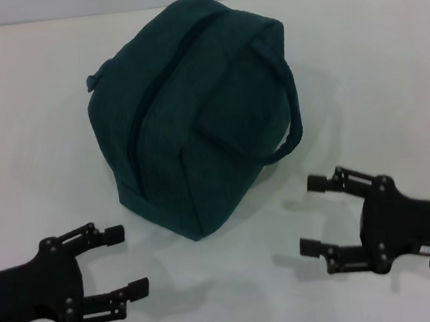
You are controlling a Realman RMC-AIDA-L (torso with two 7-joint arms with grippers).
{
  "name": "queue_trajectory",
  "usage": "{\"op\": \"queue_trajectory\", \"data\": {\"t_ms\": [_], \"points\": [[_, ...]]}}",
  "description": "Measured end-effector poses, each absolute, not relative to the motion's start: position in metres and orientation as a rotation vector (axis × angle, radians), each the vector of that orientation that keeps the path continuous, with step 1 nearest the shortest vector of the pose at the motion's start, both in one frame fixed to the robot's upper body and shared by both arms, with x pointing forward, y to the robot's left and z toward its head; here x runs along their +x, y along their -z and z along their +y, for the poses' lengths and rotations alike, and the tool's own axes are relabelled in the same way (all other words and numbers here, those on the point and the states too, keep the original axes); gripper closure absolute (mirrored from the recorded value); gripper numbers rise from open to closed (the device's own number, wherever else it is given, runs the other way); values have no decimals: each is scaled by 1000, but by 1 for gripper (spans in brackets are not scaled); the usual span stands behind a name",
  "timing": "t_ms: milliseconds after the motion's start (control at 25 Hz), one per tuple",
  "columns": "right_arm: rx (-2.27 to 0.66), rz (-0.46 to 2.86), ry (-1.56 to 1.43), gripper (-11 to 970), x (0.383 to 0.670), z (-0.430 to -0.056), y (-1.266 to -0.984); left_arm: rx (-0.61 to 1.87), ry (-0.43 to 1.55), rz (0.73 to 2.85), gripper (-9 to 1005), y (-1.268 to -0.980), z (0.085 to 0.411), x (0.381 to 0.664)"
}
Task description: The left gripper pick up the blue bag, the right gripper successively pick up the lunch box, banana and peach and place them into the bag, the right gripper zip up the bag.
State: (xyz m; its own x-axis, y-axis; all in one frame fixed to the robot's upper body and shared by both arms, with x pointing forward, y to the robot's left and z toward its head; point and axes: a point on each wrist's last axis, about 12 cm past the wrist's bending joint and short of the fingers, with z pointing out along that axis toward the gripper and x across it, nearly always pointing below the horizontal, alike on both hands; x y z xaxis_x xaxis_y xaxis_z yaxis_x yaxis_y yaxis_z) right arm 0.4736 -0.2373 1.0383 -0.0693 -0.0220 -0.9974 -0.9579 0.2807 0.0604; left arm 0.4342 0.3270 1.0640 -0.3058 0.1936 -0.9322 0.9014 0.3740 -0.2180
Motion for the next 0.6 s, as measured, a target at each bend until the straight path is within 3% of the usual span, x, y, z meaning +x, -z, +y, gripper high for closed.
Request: {"op": "queue_trajectory", "data": {"t_ms": [600], "points": [[-1000, 1496, -968, 84, 463, -243, -1020, 921, 946, 1723, 109, -1052, 333, 423]]}}
